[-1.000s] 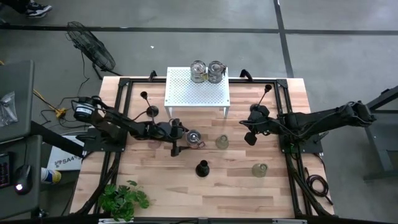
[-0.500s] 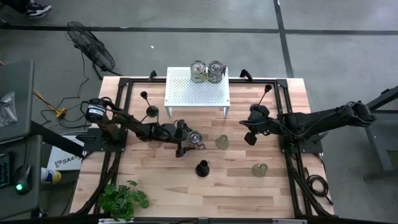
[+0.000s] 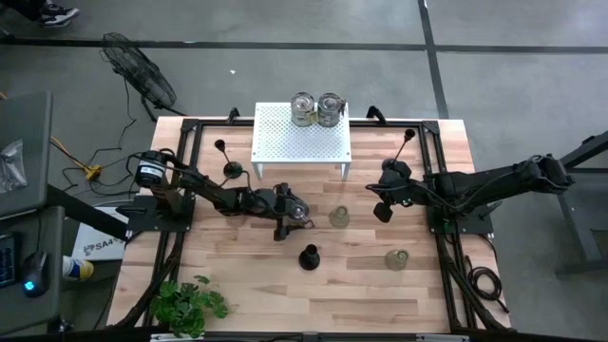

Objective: Pick & Place candle stick holders
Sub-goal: Align the scented candle on the shelf with the other scented candles

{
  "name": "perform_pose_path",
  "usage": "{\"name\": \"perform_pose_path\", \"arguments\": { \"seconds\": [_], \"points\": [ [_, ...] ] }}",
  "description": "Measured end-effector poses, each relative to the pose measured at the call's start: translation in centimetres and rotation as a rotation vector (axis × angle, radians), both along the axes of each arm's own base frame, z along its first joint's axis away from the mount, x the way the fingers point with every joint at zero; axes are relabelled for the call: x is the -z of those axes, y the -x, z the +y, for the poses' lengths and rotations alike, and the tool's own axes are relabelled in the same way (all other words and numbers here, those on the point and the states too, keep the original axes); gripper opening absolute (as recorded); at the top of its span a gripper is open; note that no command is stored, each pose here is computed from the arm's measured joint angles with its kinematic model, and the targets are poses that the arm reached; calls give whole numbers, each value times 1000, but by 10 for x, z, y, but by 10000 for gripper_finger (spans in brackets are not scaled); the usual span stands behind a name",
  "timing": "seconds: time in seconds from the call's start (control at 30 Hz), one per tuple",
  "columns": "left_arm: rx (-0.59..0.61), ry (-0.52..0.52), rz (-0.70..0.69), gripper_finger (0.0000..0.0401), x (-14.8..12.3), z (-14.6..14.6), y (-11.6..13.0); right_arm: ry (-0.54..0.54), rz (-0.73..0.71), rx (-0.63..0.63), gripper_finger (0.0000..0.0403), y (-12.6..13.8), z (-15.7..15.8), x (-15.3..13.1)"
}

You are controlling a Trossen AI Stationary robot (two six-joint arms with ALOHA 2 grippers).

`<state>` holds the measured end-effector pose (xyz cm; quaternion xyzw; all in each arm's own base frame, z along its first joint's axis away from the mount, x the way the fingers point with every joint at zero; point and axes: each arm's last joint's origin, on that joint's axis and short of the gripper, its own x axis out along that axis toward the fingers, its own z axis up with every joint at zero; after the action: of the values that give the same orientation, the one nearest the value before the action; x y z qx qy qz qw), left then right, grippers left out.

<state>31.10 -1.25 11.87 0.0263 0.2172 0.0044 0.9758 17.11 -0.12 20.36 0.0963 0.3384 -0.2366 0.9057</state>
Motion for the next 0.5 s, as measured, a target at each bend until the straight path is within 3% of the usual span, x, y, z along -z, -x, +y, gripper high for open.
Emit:
{"name": "perform_pose_path", "arguments": {
  "seconds": [0.27,0.5],
  "points": [
    [-6,8,27,358,2,0,1,1,0,1,2,0,0,0],
    [-35,25,24,363,2,0,1,1,0,1,2,0,0,0]
  ]
}}
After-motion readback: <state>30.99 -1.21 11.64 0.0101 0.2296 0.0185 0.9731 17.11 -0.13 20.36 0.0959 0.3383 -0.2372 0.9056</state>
